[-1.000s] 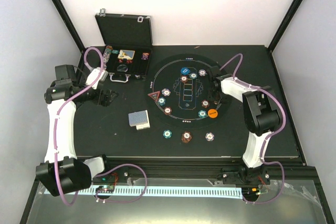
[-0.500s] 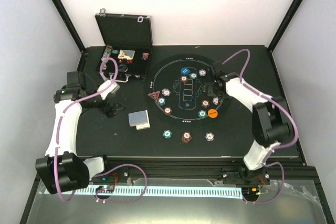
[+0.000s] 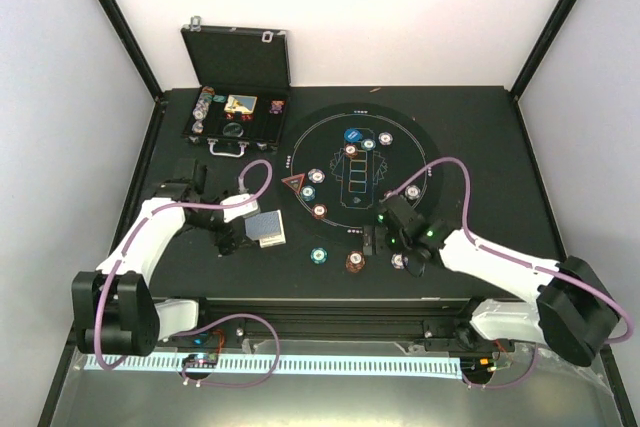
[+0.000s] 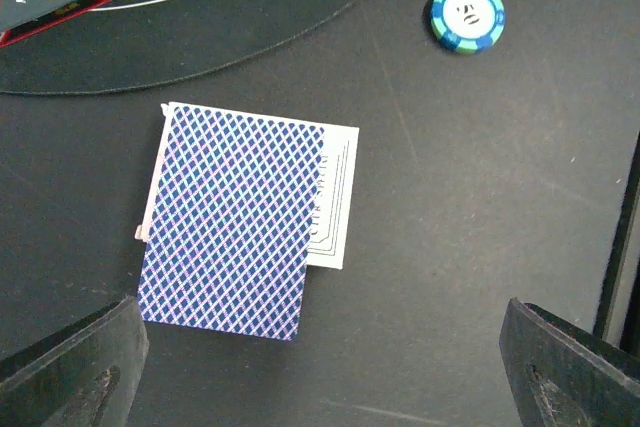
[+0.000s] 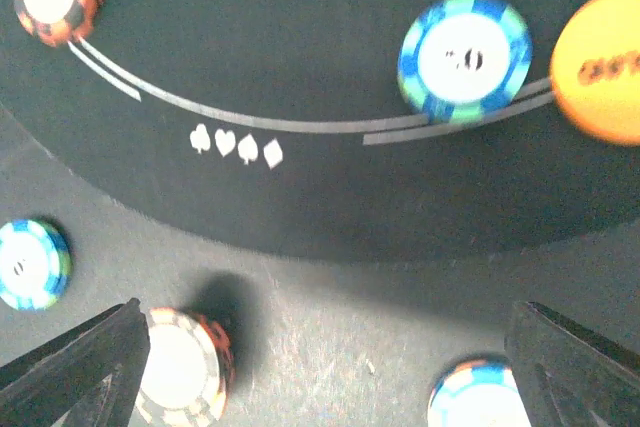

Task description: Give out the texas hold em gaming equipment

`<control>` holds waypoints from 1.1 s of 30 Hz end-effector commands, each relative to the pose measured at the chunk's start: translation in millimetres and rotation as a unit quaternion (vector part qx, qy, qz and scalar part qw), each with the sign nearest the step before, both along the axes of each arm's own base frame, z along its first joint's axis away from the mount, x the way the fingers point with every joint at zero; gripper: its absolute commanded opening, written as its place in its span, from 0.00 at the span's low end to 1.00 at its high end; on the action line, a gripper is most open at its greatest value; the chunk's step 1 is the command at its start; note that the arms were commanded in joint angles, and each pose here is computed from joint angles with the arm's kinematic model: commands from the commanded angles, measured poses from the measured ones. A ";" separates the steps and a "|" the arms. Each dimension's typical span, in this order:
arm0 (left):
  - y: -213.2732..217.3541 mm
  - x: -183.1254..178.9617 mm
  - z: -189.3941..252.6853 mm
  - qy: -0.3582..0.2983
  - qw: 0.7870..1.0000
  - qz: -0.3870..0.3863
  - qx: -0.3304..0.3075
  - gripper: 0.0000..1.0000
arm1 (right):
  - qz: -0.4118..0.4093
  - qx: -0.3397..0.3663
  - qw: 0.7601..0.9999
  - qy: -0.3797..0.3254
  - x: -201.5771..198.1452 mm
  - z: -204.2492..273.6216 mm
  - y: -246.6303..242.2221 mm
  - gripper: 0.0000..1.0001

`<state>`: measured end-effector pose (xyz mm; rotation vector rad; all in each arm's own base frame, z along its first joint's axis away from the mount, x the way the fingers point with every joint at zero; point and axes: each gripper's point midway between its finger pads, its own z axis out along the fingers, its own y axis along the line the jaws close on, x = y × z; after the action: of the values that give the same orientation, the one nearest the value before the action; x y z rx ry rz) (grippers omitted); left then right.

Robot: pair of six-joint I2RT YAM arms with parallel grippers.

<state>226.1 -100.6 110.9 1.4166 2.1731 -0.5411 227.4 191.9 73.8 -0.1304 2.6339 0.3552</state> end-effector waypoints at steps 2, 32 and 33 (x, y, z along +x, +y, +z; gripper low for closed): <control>0.5 11.0 -7.0 -0.062 0.996 -0.060 0.023 0.99 | -0.006 0.055 0.998 -0.006 -12.9 -15.2 11.9 1.00; 5.5 38.8 -33.8 -0.059 0.992 -0.088 0.062 0.99 | 0.001 0.101 0.994 -0.041 -16.7 -8.6 12.6 1.00; 6.0 39.7 -34.7 -0.058 0.992 -0.087 0.064 0.99 | 0.002 0.101 0.994 -0.040 -17.1 -9.0 13.2 1.00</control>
<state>249.1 -92.2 67.2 1.6747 2.0773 -0.4182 209.2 201.9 64.7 -0.0869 2.5162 0.5854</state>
